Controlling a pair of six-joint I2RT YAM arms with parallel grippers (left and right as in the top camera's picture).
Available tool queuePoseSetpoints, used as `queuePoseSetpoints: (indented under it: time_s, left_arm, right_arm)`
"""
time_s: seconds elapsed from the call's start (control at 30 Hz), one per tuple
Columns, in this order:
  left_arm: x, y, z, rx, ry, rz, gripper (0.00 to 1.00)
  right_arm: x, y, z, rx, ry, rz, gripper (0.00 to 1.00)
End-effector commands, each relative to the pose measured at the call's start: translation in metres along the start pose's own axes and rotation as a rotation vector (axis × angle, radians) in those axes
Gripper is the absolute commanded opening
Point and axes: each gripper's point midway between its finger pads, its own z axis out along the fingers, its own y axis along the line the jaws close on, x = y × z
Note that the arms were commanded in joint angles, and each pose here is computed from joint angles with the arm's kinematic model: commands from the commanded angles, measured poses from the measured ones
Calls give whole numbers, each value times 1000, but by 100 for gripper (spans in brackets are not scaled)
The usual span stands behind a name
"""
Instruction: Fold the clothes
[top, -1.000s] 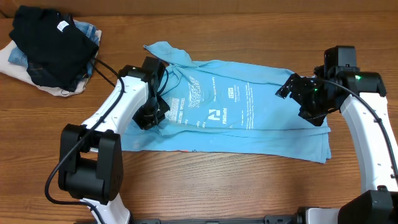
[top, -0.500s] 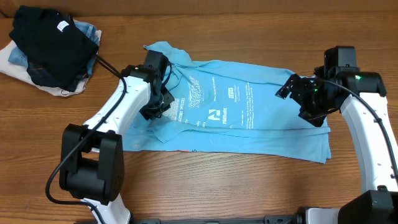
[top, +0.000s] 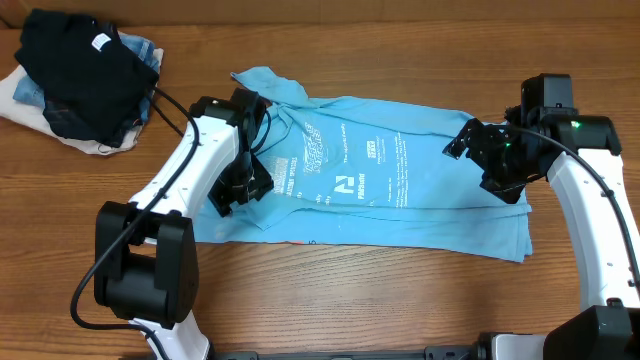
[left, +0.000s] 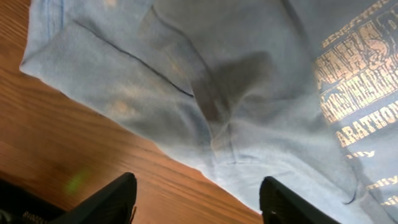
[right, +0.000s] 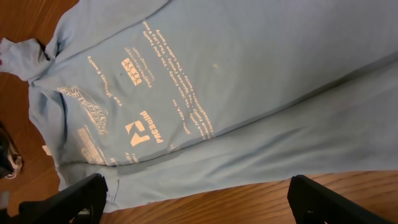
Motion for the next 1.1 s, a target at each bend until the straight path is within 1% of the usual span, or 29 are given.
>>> queuePoseSetpoints:
  time_s: [0.0, 0.1, 0.23, 0.3, 0.5, 0.9, 1.07]
  left_arm:
    - [9, -10, 5, 29, 28, 14, 69]
    - [11, -16, 16, 56, 30, 13, 70]
    - [12, -23, 32, 101, 42, 11, 67]
    - [13, -25, 38, 112, 43, 10, 64]
    - [15, -25, 44, 117, 52, 5, 50]
    - [17, -21, 56, 114, 50, 5, 50]
    - [17, -19, 59, 106, 47, 5, 47]
  right_arm:
    - [-4, 4, -5, -7, -26, -8, 97]
    - [-3, 3, -5, -3, -21, -6, 97]
    - [-1, 2, -5, 2, -14, -3, 97]
    - [0, 2, -5, 3, -12, -3, 97]
    - [0, 1, -5, 4, -11, -3, 97]
    - [2, 0, -5, 9, -4, 0, 97]
    - [1, 0, -5, 8, -5, 0, 97]
